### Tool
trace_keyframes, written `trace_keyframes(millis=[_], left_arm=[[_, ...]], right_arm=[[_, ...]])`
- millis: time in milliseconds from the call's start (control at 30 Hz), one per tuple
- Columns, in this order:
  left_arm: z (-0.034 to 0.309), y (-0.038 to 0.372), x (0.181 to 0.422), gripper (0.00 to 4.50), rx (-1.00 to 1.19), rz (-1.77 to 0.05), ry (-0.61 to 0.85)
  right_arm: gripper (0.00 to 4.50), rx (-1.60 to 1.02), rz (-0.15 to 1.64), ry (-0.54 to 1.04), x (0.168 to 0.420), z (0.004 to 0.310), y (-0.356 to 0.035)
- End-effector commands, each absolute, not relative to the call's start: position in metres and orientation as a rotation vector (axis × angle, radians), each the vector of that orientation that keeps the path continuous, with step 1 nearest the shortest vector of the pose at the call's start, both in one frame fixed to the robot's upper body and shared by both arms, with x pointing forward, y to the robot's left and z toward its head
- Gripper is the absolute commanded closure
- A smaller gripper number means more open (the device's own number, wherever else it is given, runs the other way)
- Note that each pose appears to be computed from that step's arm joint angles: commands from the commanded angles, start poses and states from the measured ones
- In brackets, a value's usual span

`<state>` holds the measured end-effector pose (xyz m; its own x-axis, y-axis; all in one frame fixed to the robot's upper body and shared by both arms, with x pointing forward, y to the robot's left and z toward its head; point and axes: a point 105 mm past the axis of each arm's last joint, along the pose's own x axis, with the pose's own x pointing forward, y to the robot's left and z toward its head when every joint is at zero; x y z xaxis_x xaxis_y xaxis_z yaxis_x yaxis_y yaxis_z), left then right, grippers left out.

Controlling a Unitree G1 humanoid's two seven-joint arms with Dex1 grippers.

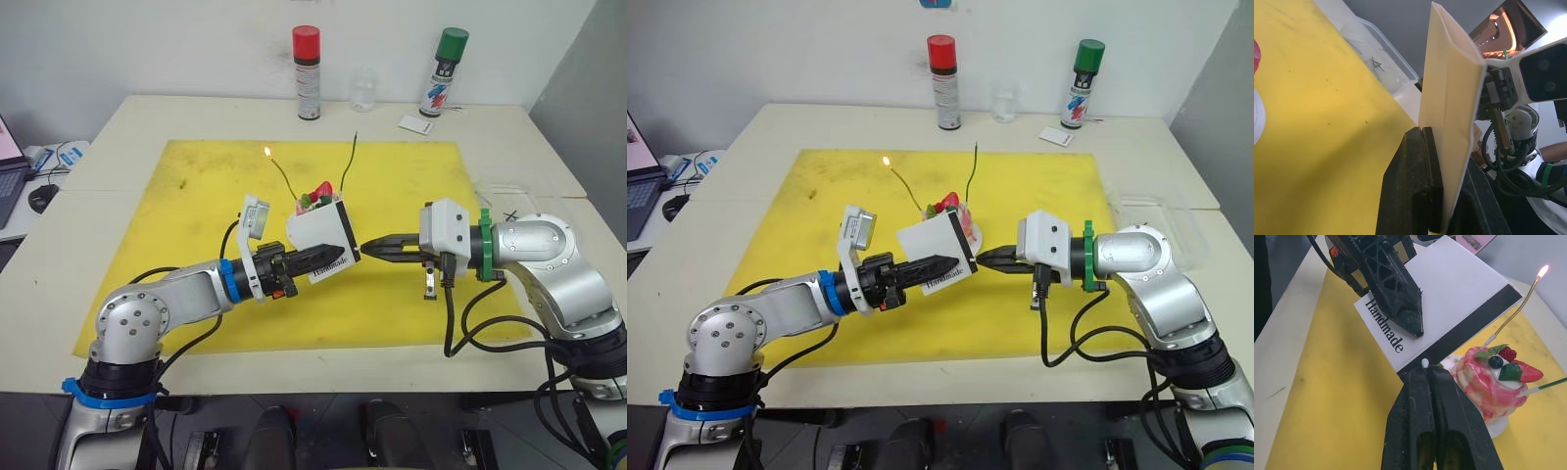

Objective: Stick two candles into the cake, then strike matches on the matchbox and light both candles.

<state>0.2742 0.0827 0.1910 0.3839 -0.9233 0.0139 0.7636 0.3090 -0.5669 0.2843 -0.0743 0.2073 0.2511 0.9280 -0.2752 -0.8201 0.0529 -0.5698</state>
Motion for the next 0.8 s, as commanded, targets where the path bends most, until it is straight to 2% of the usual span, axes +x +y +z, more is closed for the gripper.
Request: trace_keyframes(millis=[33,133,233,333,533,800], left_arm=[[0.203,0.076,0.266,4.5,-0.525,-1.214,0.309],[0.218,0.08,0.261,4.5,-0.483,-1.271,0.298],[0.225,0.097,0.266,4.5,-0.447,-1.236,0.296],[0.218,0.109,0.265,4.5,-0.45,-1.193,0.321],[0.197,0.105,0.249,4.5,-0.493,-1.162,0.357],[0.197,0.1,0.247,4.5,-0.508,-1.156,0.352]], right_arm=[[4.49,-0.837,1.414,-0.226,0.276,0.2,-0.064],[4.49,-0.934,1.596,-0.073,0.253,0.178,-0.083],[4.49,-0.914,1.63,0.02,0.246,0.183,-0.102],[4.49,-0.873,1.557,0.016,0.256,0.195,-0.106],[4.49,-0.695,1.251,-0.121,0.31,0.235,-0.099],[4.49,-0.658,1.267,-0.151,0.306,0.245,-0.091]])
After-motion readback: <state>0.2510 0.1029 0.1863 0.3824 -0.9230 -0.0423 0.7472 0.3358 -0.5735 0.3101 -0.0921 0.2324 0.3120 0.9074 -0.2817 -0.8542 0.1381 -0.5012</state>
